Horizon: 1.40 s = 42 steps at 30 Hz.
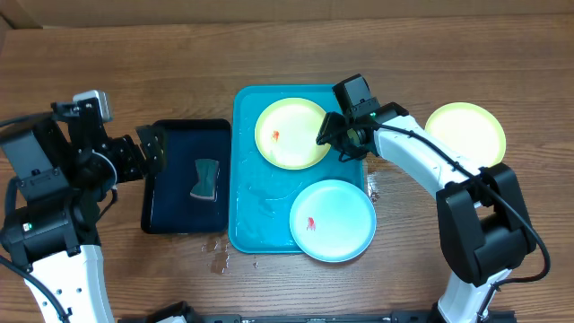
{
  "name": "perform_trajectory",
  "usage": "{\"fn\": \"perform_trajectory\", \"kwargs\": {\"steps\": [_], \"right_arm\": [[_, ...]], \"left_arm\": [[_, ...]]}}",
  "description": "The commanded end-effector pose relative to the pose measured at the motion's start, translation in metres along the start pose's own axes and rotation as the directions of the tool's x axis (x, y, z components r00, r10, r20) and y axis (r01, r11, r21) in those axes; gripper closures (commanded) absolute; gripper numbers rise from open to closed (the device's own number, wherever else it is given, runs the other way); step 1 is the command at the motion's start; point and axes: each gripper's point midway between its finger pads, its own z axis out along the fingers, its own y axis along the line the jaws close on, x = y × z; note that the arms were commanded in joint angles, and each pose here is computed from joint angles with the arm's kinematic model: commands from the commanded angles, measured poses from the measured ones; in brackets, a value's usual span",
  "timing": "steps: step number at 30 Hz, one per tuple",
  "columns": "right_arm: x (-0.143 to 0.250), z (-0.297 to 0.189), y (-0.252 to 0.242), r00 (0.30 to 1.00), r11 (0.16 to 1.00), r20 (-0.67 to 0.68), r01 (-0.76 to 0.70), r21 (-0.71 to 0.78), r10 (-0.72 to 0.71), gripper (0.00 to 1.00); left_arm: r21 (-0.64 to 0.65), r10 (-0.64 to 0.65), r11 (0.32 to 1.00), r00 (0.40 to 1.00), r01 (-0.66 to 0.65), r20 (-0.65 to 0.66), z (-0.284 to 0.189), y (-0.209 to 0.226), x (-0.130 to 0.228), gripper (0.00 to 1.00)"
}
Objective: Clean dirty plates on tray and stack at the side
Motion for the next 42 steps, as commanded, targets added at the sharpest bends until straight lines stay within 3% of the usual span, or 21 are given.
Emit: {"fn": "perform_trajectory", "kwargs": {"steps": [1, 8, 11, 19, 26, 33, 42], "right_arm": [[-0.016, -0.038, 0.015, 0.993, 0.996, 0.088, 0.080, -0.033, -0.077, 0.34], [-0.033, -0.131, 0.040, 0.938, 0.962, 0.262, 0.260, -0.089, -0.229, 0.34], [-0.033, -0.160, 0.045, 0.912, 0.945, 0.315, 0.310, -0.106, -0.264, 0.33], [-0.020, -0.217, 0.035, 0.868, 0.922, 0.381, 0.377, -0.088, -0.319, 0.32], [-0.015, -0.227, 0.032, 0.867, 0.921, 0.384, 0.378, -0.090, -0.318, 0.31], [-0.014, -0.226, 0.032, 0.868, 0.922, 0.381, 0.376, -0.089, -0.318, 0.32], [-0.012, -0.225, 0.029, 0.874, 0.925, 0.367, 0.370, -0.084, -0.317, 0.32]], "left_arm": [[-0.089, -0.056, 0.995, 0.998, 0.052, -0.038, -0.001, 0.015, 0.013, 0.02], [-0.158, -0.134, 0.981, 0.979, 0.110, -0.152, 0.027, 0.026, 0.059, 0.11], [-0.177, -0.156, 0.977, 0.965, 0.119, -0.213, 0.041, 0.024, 0.085, 0.11], [-0.432, -0.267, 0.890, 0.935, 0.146, -0.233, 0.066, 0.045, 0.144, 0.05], [-0.362, -0.247, 0.916, 0.953, 0.170, -0.177, 0.108, 0.043, 0.149, 0.08], [-0.225, -0.178, 0.967, 0.947, 0.118, -0.266, 0.156, 0.027, 0.158, 0.19], [-0.185, -0.054, 0.983, 0.943, -0.008, -0.329, 0.172, 0.015, 0.172, 0.20]]}}
